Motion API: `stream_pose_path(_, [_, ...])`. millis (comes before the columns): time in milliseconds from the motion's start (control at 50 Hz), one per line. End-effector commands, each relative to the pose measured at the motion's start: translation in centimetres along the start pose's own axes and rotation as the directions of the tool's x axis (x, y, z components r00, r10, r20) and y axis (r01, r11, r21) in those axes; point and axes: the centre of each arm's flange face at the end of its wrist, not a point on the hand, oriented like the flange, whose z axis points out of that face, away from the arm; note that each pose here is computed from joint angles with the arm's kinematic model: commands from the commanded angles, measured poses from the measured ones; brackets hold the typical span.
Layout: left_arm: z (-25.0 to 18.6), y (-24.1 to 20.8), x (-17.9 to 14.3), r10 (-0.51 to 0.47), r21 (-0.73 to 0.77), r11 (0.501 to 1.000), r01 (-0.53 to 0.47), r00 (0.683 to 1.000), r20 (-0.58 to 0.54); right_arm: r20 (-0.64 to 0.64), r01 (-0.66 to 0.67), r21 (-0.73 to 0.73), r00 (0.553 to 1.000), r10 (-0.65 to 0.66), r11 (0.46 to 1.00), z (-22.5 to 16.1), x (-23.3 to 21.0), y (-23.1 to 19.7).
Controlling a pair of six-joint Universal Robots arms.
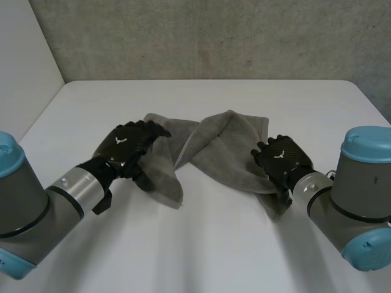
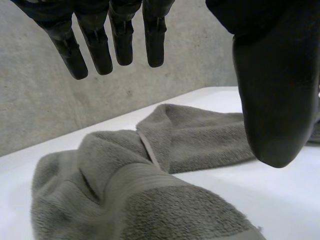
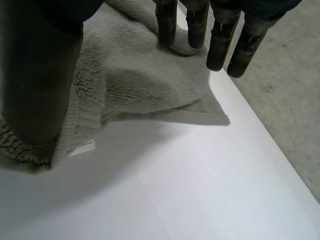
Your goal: Fold the towel.
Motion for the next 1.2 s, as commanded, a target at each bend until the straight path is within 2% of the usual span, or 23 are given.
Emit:
stream_pose_path(20, [1.0,2.1,-0.1,-0.017,-0.054,0.998,0.016,1.0,-0.007,-0.054,-0.146,0.026,0.988,0.148,0.989,0.4,1.7,0.0])
stream_pose_path(80, [1.3,2.5,-0.1,-0.009,-0.063,0.998,0.009,1.0,-0.011,-0.079,-0.234,0.044,0.968,0.237,0.971,0.7,2.7,0.3])
stream_pose_path(160, [2.6,3.8,0.1,0.075,-0.089,0.993,-0.077,0.997,-0.034,-0.075,-0.308,0.058,0.947,0.312,0.949,0.9,3.3,0.5])
stream_pose_path(280, [4.3,4.8,-0.5,0.195,-0.098,0.976,-0.197,0.98,-0.031,-0.056,-0.314,0.057,0.947,0.317,0.948,1.0,3.0,0.6])
stream_pose_path(380, [5.4,4.8,-1.0,0.207,-0.092,0.974,-0.206,0.978,0.001,-0.05,-0.314,0.051,0.947,0.316,0.948,1.1,2.8,0.7])
stream_pose_path(760, [8.1,6.7,-1.3,0.212,-0.108,0.971,-0.212,0.977,-0.012,-0.049,-0.314,0.039,0.948,0.316,0.949,1.4,2.6,1.1])
stream_pose_path(980, [8.0,5.4,-1.5,0.214,-0.09,0.973,-0.212,0.977,0.007,-0.075,-0.319,0.056,0.944,0.323,0.946,1.6,4.0,0.5])
stream_pose_path(1080, [6.4,3.1,-1.3,0.208,-0.081,0.975,-0.206,0.978,0.015,-0.04,-0.318,-0.003,0.947,0.318,0.948,1.0,4.1,0.2])
stream_pose_path(1140, [5.0,1.8,-0.8,0.209,-0.075,0.975,-0.207,0.978,0.013,0.039,-0.31,-0.071,0.949,0.313,0.948,0.4,3.7,-0.1])
stream_pose_path(1180, [4.4,1.2,-0.7,0.211,-0.064,0.976,-0.209,0.977,0.015,0.136,-0.259,-0.128,0.951,0.276,0.957,-0.4,2.9,0.0])
stream_pose_path(1200, [3.9,0.6,-0.5,0.206,-0.055,0.977,-0.205,0.978,0.02,0.136,-0.259,-0.128,0.951,0.276,0.957,-0.4,2.9,0.0])
